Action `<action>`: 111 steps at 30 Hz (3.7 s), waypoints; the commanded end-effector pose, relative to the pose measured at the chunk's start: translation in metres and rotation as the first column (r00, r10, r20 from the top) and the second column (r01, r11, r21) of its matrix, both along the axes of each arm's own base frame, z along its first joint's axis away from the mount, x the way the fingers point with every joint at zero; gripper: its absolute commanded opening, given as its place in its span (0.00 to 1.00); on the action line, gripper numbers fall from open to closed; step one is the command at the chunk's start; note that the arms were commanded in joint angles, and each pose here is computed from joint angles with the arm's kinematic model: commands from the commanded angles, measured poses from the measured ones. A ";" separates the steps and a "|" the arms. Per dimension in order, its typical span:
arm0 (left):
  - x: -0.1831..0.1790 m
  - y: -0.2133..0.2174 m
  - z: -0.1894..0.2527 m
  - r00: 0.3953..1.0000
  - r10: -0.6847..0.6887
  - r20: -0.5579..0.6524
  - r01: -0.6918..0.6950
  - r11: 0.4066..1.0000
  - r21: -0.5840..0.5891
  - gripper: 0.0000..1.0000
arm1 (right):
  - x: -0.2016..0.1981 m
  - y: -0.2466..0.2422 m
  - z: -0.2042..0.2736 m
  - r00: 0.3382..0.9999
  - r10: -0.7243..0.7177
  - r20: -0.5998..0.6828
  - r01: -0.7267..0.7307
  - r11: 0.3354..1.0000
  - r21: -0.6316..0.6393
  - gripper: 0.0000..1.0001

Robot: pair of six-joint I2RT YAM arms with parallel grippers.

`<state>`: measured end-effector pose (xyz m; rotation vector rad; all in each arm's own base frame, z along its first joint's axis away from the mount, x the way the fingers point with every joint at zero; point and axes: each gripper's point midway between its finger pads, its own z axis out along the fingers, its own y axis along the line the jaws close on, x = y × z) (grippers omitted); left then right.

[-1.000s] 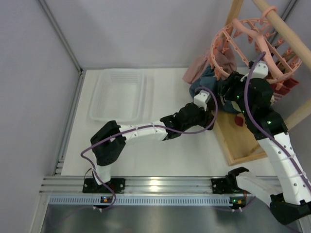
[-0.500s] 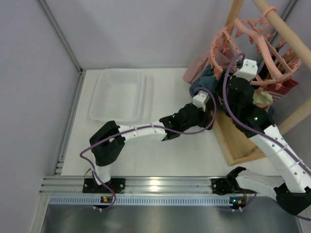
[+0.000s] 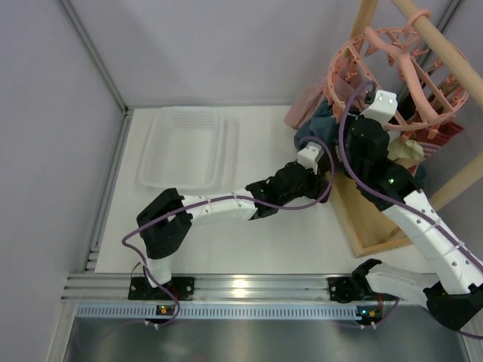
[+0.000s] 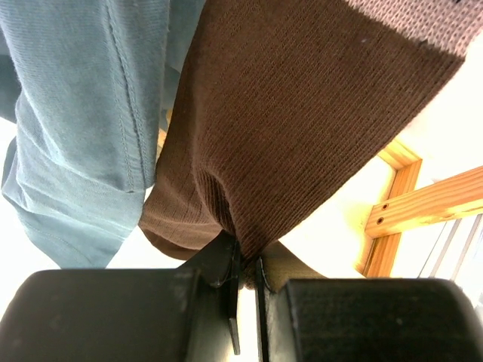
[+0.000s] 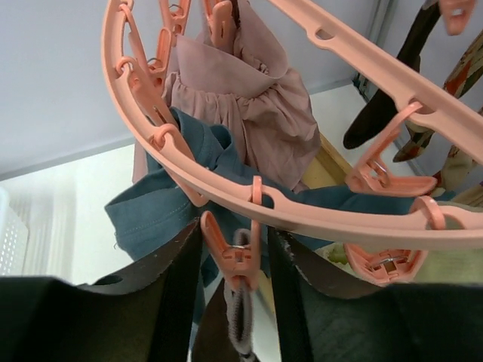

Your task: Remove the socks clipped to the hanger

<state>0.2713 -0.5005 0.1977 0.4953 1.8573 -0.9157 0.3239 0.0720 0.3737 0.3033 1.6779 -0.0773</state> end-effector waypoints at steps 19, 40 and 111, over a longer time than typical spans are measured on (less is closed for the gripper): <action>0.071 0.133 0.108 0.967 0.242 0.072 -0.231 0.963 -0.135 0.00 | 0.002 -0.003 0.004 1.000 -0.001 0.029 0.000 0.999 0.039 0.00; 0.188 0.445 0.019 0.418 0.900 -0.127 -0.889 0.434 0.149 0.00 | -0.008 0.003 0.007 0.997 0.067 0.030 -0.069 0.996 0.064 0.00; 0.065 -0.020 0.082 0.997 -0.077 0.011 0.078 0.978 -0.193 0.48 | -0.037 -0.060 0.010 0.990 0.095 -0.103 -0.107 0.986 -0.125 0.61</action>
